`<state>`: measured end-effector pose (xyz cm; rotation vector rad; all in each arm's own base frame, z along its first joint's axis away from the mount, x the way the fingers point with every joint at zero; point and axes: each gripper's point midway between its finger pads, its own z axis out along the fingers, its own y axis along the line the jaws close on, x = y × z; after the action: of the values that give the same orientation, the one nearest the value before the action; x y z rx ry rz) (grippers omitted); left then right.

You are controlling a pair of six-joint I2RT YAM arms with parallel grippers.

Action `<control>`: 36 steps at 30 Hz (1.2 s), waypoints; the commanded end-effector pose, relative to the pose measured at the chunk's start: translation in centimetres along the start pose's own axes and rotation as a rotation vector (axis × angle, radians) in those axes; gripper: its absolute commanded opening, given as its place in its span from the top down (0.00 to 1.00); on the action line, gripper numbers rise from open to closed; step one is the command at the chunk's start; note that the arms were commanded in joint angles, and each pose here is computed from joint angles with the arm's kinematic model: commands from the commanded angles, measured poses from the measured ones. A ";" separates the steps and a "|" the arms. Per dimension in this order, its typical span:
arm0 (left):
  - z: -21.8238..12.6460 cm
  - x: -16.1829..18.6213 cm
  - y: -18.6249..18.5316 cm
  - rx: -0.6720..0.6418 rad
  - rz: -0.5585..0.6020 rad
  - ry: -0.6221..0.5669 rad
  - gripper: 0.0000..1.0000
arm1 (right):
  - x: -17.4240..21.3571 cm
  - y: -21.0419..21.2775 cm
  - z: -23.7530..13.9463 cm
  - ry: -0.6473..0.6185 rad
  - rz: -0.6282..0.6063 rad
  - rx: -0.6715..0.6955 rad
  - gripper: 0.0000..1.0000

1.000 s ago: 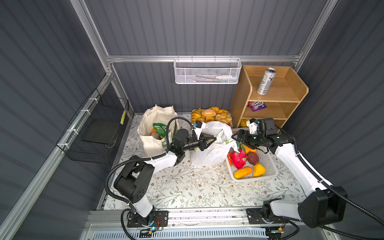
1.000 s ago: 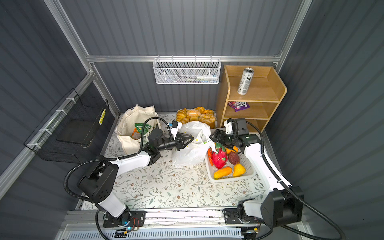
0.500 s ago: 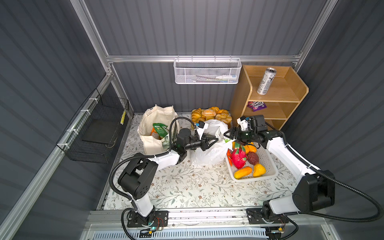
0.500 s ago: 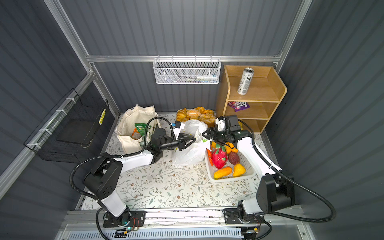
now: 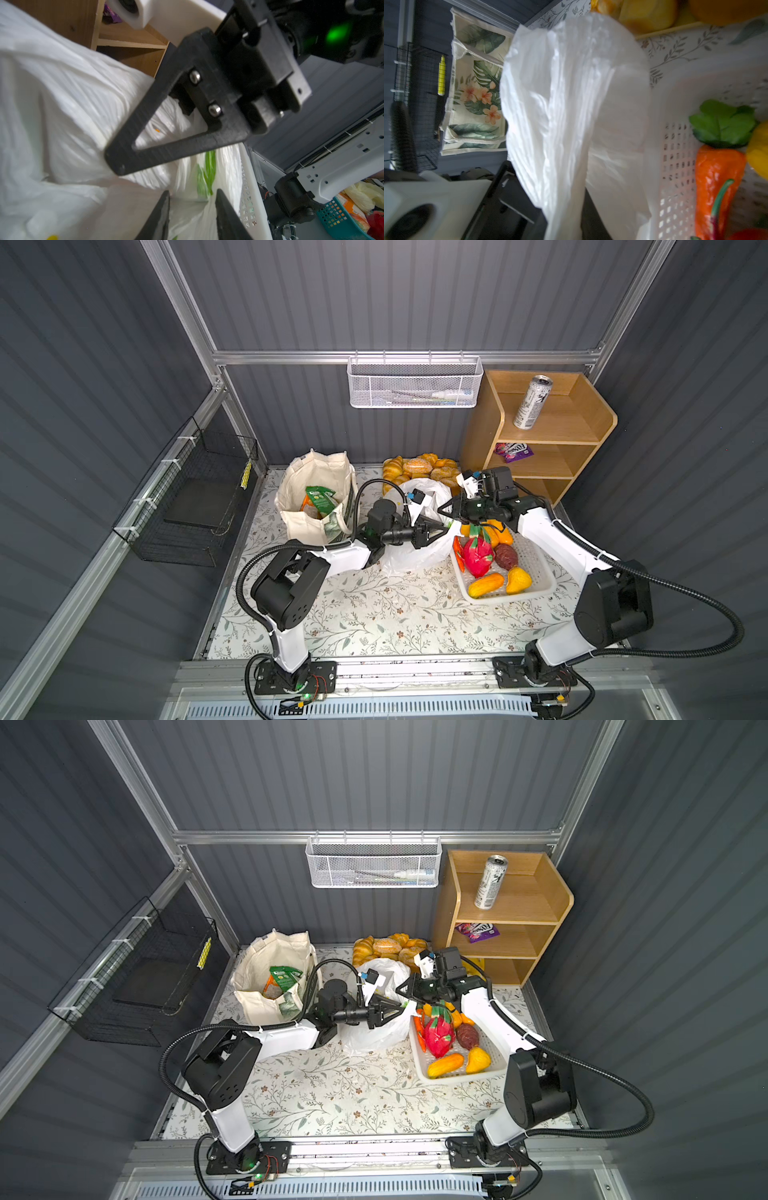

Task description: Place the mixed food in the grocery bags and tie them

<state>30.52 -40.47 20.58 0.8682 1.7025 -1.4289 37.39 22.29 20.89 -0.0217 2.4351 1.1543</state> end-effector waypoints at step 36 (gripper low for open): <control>-3.5 -3.8 3.4 -0.116 0.040 -0.130 0.59 | 1.7 3.2 -1.7 0.059 -0.043 -0.417 0.58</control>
<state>35.19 -35.47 22.02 0.6733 1.6659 -1.2852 34.31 23.52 24.05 -0.2413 2.1763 1.6420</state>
